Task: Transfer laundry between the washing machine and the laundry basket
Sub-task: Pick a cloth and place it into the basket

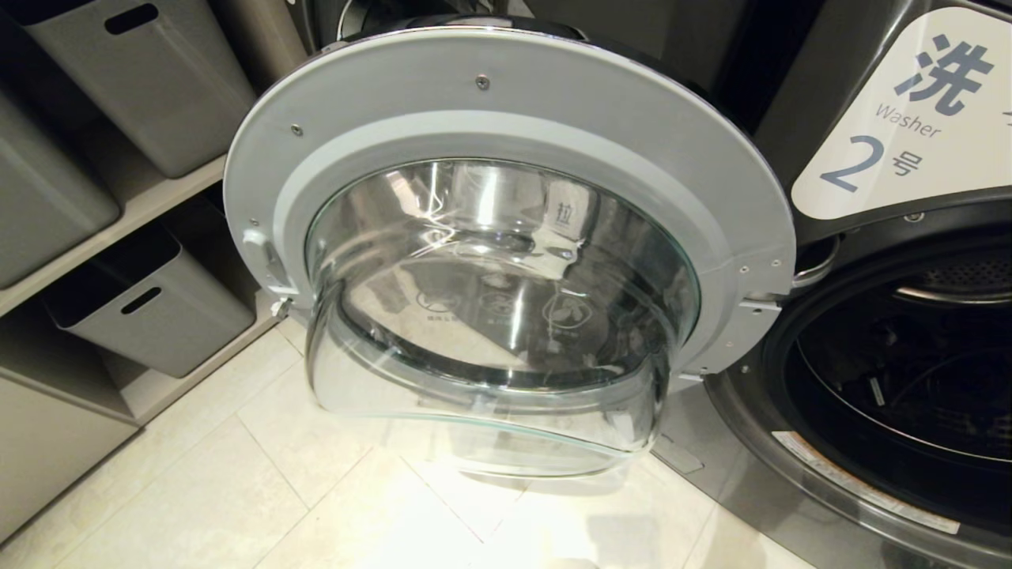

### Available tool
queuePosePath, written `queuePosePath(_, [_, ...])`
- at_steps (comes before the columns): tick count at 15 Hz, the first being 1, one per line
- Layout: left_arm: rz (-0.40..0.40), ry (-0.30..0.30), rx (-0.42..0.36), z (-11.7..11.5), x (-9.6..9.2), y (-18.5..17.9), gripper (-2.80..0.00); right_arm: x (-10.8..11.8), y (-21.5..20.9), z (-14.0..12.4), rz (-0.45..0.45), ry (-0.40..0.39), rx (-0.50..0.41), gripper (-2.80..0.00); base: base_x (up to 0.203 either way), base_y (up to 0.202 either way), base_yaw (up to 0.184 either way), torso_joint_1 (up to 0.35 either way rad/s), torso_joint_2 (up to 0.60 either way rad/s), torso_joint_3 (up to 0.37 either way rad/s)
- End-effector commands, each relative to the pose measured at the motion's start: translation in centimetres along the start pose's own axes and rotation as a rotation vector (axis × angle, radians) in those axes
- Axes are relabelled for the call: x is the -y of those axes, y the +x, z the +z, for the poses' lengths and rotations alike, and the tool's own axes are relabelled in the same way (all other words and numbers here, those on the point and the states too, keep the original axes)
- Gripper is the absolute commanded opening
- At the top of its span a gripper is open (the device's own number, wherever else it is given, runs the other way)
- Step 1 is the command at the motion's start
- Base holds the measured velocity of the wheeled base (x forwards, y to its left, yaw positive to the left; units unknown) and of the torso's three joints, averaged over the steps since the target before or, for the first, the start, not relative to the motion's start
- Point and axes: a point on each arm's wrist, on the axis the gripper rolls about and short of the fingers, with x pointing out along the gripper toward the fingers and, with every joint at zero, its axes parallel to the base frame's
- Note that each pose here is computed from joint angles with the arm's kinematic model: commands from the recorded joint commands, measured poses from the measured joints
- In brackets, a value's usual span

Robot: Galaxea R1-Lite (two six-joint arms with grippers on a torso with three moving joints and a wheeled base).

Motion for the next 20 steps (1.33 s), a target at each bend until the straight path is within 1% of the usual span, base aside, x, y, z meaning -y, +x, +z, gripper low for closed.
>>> queuePosePath(1, [0.001,0.000,0.000,-0.01,0.00,-0.01,0.00,-0.26,0.81,-0.88,0.023,0.005,-0.015,0.00,0.000,0.000,0.000,0.000,0.00,0.000])
queuePosePath(6, [0.001,0.000,0.001,-0.02,0.00,-0.02,0.00,-0.82,1.07,-0.66,0.037,-0.007,-0.012,0.00,0.000,0.000,0.000,0.000,0.00,0.000])
queuePosePath(9, [0.001,0.000,0.001,-0.02,0.00,-0.02,0.00,-0.74,1.28,-0.43,0.000,-0.022,0.003,0.00,0.000,0.000,0.000,0.000,0.00,0.000])
queuePosePath(11, [0.001,0.000,0.002,-0.02,0.00,-0.02,0.00,-0.73,1.58,-0.66,-0.010,-0.023,0.000,0.00,0.000,0.000,0.000,0.000,0.00,0.000])
queuePosePath(14, [0.001,0.000,0.001,-0.02,0.00,-0.02,0.00,-0.57,1.40,-0.50,-0.052,-0.018,-0.018,0.00,0.000,0.000,0.000,0.000,0.00,0.000])
queuePosePath(20, [0.001,0.000,0.002,-0.02,0.00,-0.02,0.00,-0.66,1.08,-0.80,-0.049,-0.005,-0.027,0.00,0.000,0.000,0.000,0.000,0.00,0.000])
